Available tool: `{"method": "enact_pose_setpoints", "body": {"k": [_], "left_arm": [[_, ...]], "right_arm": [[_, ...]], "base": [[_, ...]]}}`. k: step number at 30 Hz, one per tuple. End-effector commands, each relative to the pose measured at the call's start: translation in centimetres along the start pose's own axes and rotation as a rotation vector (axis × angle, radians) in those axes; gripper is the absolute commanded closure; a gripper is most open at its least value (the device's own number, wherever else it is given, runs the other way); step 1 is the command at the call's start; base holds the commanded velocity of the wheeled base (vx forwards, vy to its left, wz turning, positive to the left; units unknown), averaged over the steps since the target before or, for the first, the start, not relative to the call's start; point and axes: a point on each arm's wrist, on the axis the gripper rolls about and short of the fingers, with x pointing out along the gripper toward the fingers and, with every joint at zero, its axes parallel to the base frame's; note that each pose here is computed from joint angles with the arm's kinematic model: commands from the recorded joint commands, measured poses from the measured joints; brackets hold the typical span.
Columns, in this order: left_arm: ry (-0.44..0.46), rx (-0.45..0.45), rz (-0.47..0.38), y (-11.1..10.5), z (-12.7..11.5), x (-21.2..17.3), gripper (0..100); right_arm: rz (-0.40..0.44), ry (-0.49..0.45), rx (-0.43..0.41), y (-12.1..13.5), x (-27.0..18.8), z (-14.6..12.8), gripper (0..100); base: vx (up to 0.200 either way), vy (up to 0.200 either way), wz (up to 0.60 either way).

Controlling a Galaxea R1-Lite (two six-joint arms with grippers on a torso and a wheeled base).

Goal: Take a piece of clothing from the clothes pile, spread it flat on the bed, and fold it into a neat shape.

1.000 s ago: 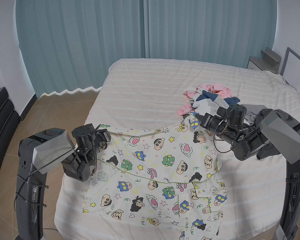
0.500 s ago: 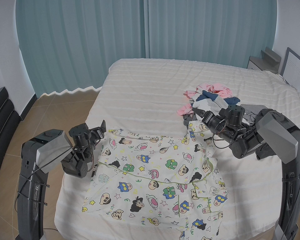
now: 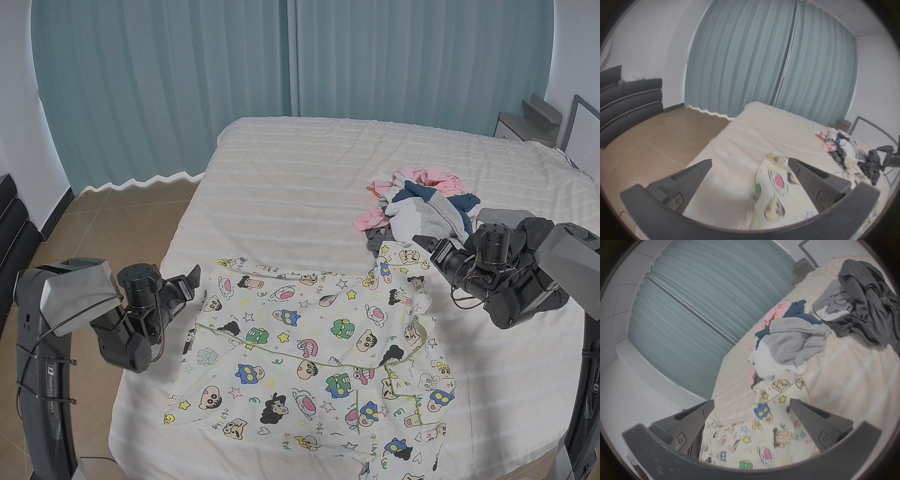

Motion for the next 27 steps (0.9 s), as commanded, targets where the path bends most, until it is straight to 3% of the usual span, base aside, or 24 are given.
{"method": "enact_pose_setpoints", "body": {"k": [1, 2, 3, 8, 18, 27], "left_arm": [[0.21, -0.097, -0.189, 0.4, 2.7, -10.0, 0], [0.21, -0.097, -0.189, 0.4, 2.7, -10.0, 0], [0.313, -0.108, -0.22, 0.9, 1.8, -12.9, 0], [0.449, -0.141, -0.246, 1.2, 0.4, -16.2, 0], [0.557, -0.341, -0.2, 0.9, -1.0, -17.2, 0], [0.705, -0.343, -0.089, 1.5, -3.8, -17.3, 0]], "right_arm": [[-0.002, 0.059, -0.017, 2.7, -8.1, -1.1, 0], [-0.002, 0.059, -0.017, 2.7, -8.1, -1.1, 0], [-0.023, 0.038, -0.024, 3.3, -10.4, -1.7, 0], [-0.031, 0.013, -0.028, 3.5, -14.4, -2.2, 0], [-0.008, -0.006, 0.005, 3.7, -21.5, -2.6, 0], [-0.026, 0.024, 0.012, 3.2, -22.2, -3.3, 0]], "base": [[0.0, 0.0, 0.0], [0.0, 0.0, 0.0], [0.0, 0.0, 0.0], [0.0, 0.0, 0.0], [0.0, 0.0, 0.0], [0.0, 0.0, 0.0]]}}
